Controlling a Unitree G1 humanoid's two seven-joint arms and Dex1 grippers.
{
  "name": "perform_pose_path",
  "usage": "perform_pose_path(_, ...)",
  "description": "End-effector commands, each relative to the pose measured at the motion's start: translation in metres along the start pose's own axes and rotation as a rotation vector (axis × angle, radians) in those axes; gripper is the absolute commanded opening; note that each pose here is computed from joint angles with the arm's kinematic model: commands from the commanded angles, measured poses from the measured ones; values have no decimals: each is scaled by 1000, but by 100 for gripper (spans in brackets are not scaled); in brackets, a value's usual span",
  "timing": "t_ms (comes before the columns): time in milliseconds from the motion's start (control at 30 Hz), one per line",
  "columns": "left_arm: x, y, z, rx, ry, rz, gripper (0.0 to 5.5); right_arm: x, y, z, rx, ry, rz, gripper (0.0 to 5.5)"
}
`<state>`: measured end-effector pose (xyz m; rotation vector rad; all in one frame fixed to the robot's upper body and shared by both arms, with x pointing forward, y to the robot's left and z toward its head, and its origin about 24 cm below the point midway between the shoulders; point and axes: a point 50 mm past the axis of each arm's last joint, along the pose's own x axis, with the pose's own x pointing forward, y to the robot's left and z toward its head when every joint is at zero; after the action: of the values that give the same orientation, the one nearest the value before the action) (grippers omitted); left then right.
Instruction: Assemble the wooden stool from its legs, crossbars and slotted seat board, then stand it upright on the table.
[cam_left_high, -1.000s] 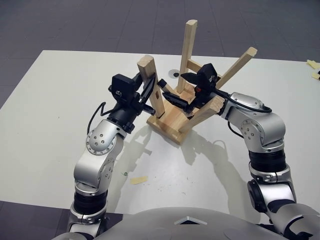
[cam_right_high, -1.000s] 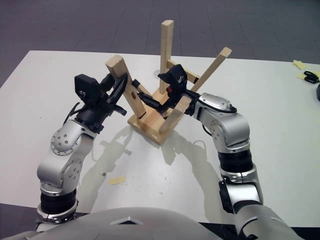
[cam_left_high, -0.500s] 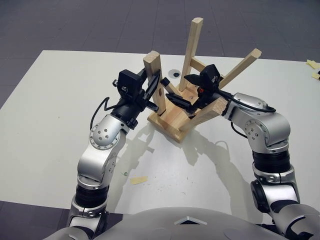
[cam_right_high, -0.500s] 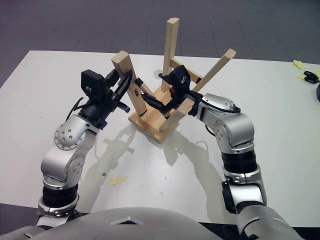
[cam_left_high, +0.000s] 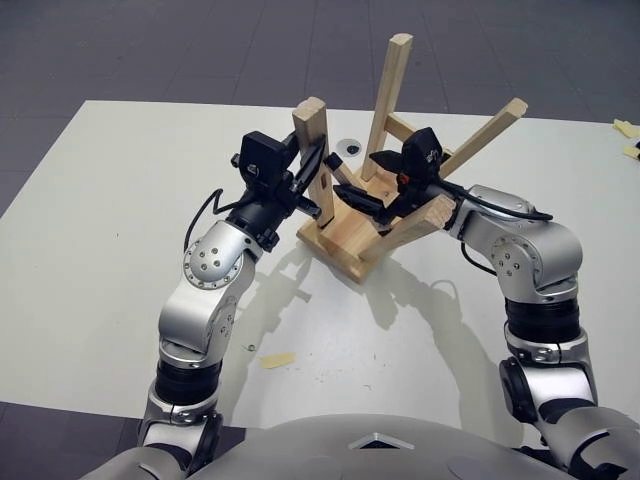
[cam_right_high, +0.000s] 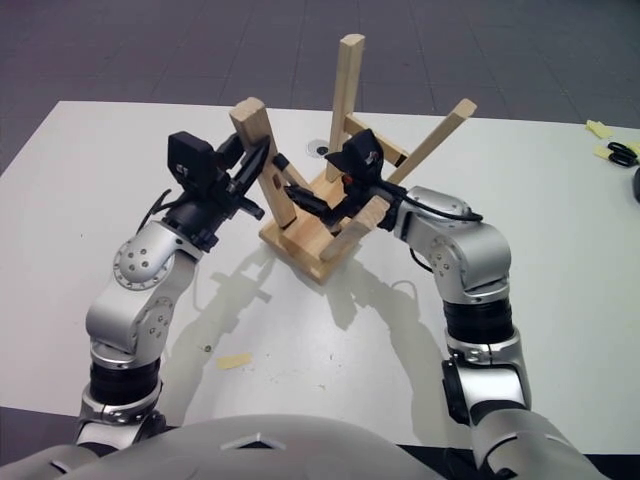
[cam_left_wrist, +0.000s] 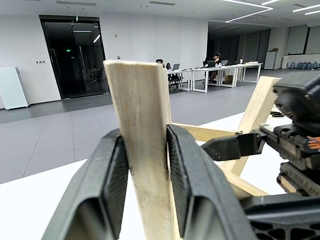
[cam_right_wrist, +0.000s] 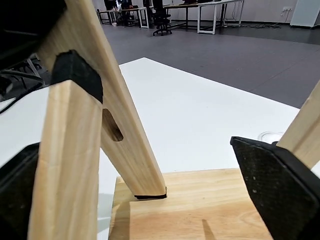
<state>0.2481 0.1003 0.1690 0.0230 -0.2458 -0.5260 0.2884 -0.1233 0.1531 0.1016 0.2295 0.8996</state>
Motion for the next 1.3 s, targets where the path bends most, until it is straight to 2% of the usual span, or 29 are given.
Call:
perform_pose_path(33, 1, 2, 6, 37, -27, 25, 104, 0, -2, 26, 50, -113, 12, 540)
perform_pose_path(333, 0, 2, -1, 25, 4, 34, 104, 2, -6, 35, 134, -181, 13, 540)
perform_pose_path(433, -1, 2, -7, 44, 37, 43, 104, 4, -1, 25, 99, -128, 31, 540)
perform_pose_path(567, -2, 3, -11, 38, 53, 51, 104, -1, 13, -7, -47, 57, 116, 540)
perform_pose_path(667, -2, 4, -14, 40, 69, 56, 104, -3, 17, -13, -60, 71, 156, 540)
perform_pose_path(767, -3, 6, -16, 37, 77, 63, 104, -3, 16, 0, 24, -32, 178, 540)
perform_pose_path(1033, -2, 17, -17, -6, 71, 127, 104, -19, 14, 58, 394, -445, 348, 540)
perform_pose_path(1200, 5, 24, 1, -287, -35, 188, 104, -41, 12, 81, 409, -588, 340, 540)
perform_pose_path(1300, 4, 27, 16, -424, -95, 194, 104, -62, 22, 84, 313, -579, 359, 540)
